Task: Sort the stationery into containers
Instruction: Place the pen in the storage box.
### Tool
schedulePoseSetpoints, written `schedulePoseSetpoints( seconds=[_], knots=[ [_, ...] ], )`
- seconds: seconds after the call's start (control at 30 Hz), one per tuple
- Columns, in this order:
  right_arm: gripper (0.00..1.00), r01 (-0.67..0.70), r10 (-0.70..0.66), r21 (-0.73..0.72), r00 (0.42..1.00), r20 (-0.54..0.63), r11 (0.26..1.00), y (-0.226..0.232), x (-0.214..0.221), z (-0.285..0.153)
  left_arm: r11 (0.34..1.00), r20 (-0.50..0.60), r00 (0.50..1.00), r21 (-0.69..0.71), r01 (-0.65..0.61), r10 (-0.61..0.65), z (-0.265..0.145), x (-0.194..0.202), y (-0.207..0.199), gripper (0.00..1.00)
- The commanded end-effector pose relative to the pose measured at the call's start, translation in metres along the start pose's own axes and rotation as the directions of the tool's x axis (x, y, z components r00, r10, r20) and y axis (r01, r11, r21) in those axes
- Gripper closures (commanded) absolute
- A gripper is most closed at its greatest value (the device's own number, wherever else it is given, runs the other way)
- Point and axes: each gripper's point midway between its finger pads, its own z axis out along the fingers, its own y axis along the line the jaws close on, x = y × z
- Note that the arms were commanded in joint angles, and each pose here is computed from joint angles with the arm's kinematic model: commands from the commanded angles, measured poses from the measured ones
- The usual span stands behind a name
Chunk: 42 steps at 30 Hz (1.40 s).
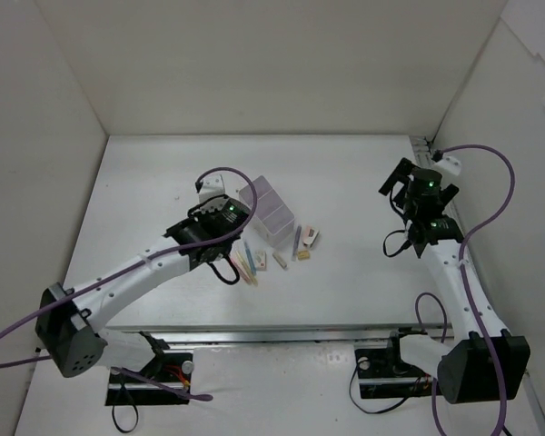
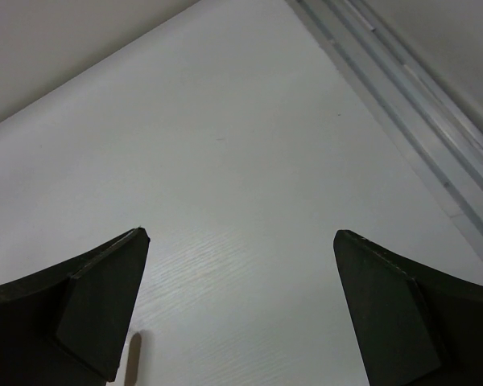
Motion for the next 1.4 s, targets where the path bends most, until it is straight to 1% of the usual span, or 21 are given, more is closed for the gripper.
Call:
schedulePoseSetpoints(
  seconds=[0.0,0.03,0.07,0.13,0.17,0.2,0.27,0.3,0.4,0.43,0.47,0.53,0.57,0.63,0.73,0.83,1.0,1.1,1.27,1.3,1.37],
  knots=[
    [0.02,0.068,-0.054,-0.249,0.996,0.064,0.966,0.047,-0.008,0.003,0.994,0.389,0.919,0.059,-0.088,0.058,-0.025,-0.102,-0.017,1.0],
    [0.02,0.071,-0.059,-0.268,0.997,0.054,0.961,0.051,-0.004,0.003,0.991,0.439,0.896,0.075,-0.109,0.065,-0.03,-0.115,-0.022,1.0],
    [0.02,0.067,-0.053,-0.279,0.997,0.056,0.958,0.053,-0.004,0.003,0.985,0.525,0.847,0.089,-0.148,0.08,-0.039,-0.137,-0.03,1.0],
    [0.02,0.07,-0.059,-0.313,0.997,0.043,0.947,0.058,0.003,0.002,0.98,0.603,0.793,0.088,-0.179,0.091,-0.041,-0.156,-0.038,1.0],
    [0.02,0.065,-0.051,-0.331,0.997,0.053,0.941,0.062,0.002,0.0,0.975,0.655,0.75,0.093,-0.204,0.095,-0.049,-0.17,-0.046,1.0],
    [0.02,0.058,-0.047,-0.339,0.998,0.041,0.939,0.062,0.009,0.0,0.975,0.665,0.739,0.072,-0.212,0.111,-0.041,-0.175,-0.05,1.0],
    [0.02,0.045,-0.03,-0.362,0.998,0.048,0.931,0.066,0.008,-0.002,0.973,0.697,0.711,0.087,-0.215,0.095,-0.04,-0.188,-0.06,1.0],
    [0.02,0.045,-0.03,-0.363,0.998,0.048,0.931,0.066,0.009,-0.002,0.974,0.699,0.709,0.08,-0.211,0.096,-0.031,-0.193,-0.063,1.0],
    [0.02,0.041,-0.025,-0.368,0.998,0.049,0.929,0.068,0.008,-0.003,0.968,0.715,0.697,0.126,-0.216,0.062,-0.016,-0.204,-0.077,1.0],
    [0.02,0.043,-0.029,-0.37,0.999,0.043,0.928,0.069,0.011,-0.002,0.968,0.733,0.68,0.15,-0.201,0.028,-0.016,-0.211,-0.08,1.0],
    [0.02,0.041,-0.025,-0.368,0.999,0.046,0.929,0.069,0.009,-0.002,0.959,0.734,0.678,0.169,-0.228,0.032,-0.007,-0.209,-0.09,1.0],
    [0.02,0.045,-0.031,-0.359,0.998,0.045,0.932,0.068,0.011,-0.001,0.958,0.737,0.676,0.186,-0.219,0.011,0.003,-0.217,-0.092,1.0],
    [0.02,0.044,-0.03,-0.351,0.999,0.045,0.935,0.066,0.01,0.0,0.954,0.73,0.683,0.196,-0.225,0.011,0.008,-0.217,-0.101,1.0],
    [0.02,0.048,-0.034,-0.332,0.998,0.047,0.942,0.063,0.01,0.001,0.955,0.712,0.702,0.215,-0.206,-0.009,0.018,-0.219,-0.101,1.0],
    [0.02,0.052,-0.037,-0.322,0.998,0.052,0.945,0.061,0.009,0.002,0.924,0.7,0.713,0.288,-0.252,-0.024,0.024,-0.208,-0.118,1.0],
    [0.02,0.054,-0.039,-0.313,0.998,0.053,0.948,0.059,0.01,0.003,0.924,0.698,0.715,0.293,-0.246,-0.031,0.031,-0.204,-0.122,1.0],
    [0.02,0.052,-0.038,-0.301,0.998,0.054,0.952,0.058,0.009,0.004,0.931,0.674,0.738,0.272,-0.242,-0.005,0.06,-0.193,-0.132,1.0],
    [0.02,0.053,-0.04,-0.296,0.998,0.052,0.954,0.058,0.008,0.003,0.936,0.655,0.755,0.278,-0.218,-0.018,0.075,-0.186,-0.133,1.0],
    [0.02,0.053,-0.039,-0.29,0.998,0.052,0.955,0.057,0.008,0.005,0.93,0.628,0.777,0.311,-0.197,-0.045,0.085,-0.169,-0.132,1.0],
    [0.02,0.052,-0.04,-0.294,0.998,0.049,0.954,0.058,0.009,0.005,0.929,0.636,0.77,0.317,-0.193,-0.058,0.083,-0.171,-0.133,0.97],
    [0.02,0.054,-0.044,-0.294,0.998,0.039,0.954,0.058,0.012,0.008,0.93,0.629,0.775,0.312,-0.192,-0.051,0.086,-0.168,-0.132,0.87]
  ],
)
